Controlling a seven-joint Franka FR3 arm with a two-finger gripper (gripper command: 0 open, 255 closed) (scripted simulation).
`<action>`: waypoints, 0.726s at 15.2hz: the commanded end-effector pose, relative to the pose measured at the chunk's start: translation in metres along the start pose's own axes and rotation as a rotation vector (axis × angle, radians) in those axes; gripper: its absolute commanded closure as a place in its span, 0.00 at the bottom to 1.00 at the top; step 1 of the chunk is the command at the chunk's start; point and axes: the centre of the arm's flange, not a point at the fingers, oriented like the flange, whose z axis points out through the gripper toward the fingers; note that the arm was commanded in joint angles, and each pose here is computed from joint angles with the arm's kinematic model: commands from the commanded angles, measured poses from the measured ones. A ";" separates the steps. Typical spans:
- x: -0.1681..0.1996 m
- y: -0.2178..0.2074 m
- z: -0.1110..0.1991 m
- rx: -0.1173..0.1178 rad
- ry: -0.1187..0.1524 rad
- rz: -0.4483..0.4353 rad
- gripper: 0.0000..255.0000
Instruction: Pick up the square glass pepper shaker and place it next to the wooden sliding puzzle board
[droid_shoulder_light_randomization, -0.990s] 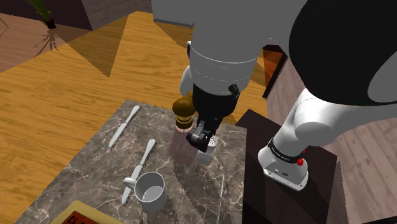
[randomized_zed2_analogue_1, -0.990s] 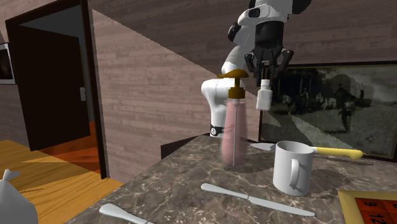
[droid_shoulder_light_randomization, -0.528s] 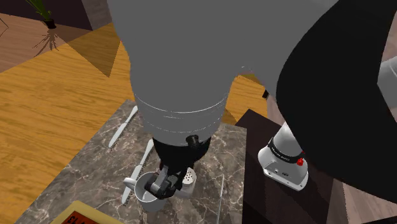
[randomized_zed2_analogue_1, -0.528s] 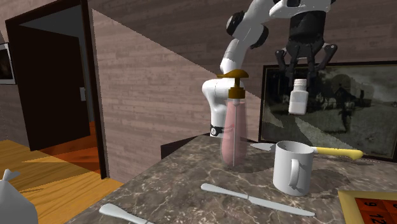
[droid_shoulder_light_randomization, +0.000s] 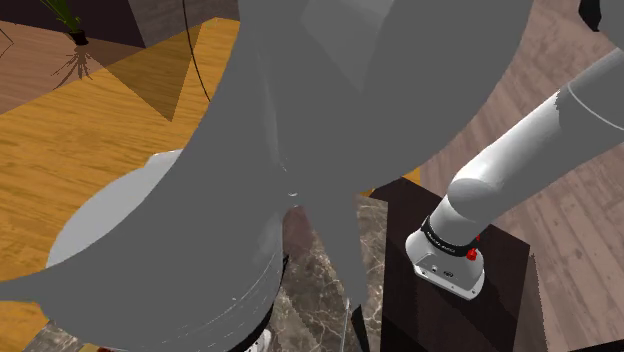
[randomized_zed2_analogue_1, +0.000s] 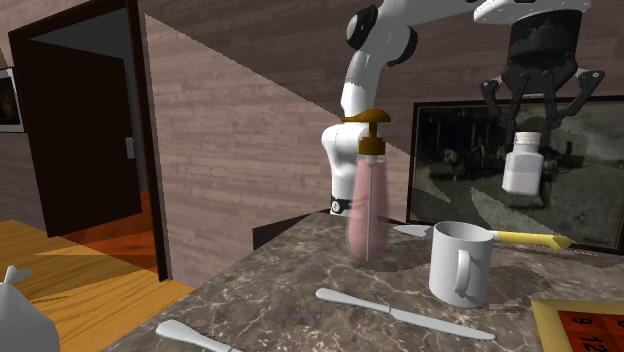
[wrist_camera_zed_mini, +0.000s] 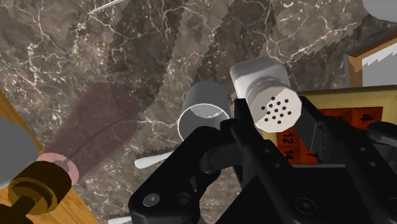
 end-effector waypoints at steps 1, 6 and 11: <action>-0.001 -0.001 0.010 0.001 0.001 0.000 1.00; -0.001 -0.001 0.036 0.001 0.001 0.000 1.00; 0.000 -0.001 0.063 0.001 0.001 0.000 1.00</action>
